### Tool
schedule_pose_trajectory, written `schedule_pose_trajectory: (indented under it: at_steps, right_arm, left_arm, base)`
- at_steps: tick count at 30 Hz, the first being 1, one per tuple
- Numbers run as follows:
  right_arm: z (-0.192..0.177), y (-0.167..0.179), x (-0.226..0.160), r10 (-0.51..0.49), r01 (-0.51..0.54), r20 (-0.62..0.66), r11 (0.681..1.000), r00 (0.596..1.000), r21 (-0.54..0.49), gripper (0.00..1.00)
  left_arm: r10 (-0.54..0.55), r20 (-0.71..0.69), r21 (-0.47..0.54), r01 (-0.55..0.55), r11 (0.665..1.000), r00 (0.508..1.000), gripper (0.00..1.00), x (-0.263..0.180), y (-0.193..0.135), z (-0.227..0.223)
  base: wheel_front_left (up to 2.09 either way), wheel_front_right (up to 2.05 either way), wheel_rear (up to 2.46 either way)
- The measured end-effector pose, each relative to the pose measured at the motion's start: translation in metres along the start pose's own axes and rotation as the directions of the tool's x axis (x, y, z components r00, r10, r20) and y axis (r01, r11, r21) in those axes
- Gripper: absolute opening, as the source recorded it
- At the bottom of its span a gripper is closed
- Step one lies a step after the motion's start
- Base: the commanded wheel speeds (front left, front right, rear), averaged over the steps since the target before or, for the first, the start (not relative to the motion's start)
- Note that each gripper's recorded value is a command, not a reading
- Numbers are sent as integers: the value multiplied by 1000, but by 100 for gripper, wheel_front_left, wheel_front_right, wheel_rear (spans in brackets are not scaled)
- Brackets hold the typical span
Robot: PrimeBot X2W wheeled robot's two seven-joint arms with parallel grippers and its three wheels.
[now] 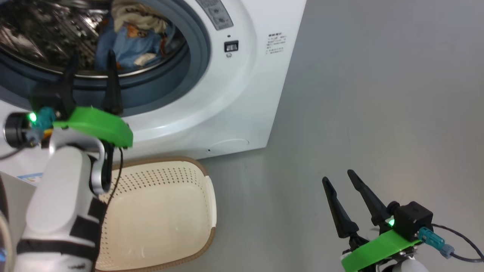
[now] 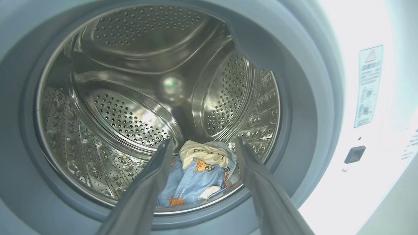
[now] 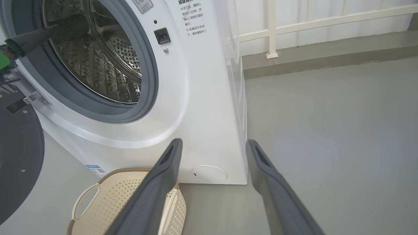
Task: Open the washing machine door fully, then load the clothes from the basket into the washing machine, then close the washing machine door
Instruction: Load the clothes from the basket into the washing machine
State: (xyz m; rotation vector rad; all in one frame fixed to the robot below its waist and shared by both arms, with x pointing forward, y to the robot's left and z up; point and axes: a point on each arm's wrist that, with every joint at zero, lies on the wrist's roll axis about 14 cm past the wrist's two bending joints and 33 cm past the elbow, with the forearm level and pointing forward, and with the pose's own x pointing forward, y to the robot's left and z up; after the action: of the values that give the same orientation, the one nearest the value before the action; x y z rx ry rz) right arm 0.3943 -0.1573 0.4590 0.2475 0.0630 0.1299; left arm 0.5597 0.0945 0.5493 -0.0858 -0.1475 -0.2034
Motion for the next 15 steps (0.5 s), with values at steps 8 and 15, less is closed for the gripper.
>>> schedule_pose_trajectory:
  at_steps: [8,15]
  right_arm:
    - [13,11,-8,31,-31,35,999,999,-7,100]
    - [16,16,-16,47,-47,44,999,998,-9,100]
  left_arm:
    - [53,62,16,-54,998,997,100,-47,13,24]
    - [105,85,39,-109,993,991,100,-88,30,32]
  base:
    - [0,0,0]
    - [0,0,0]
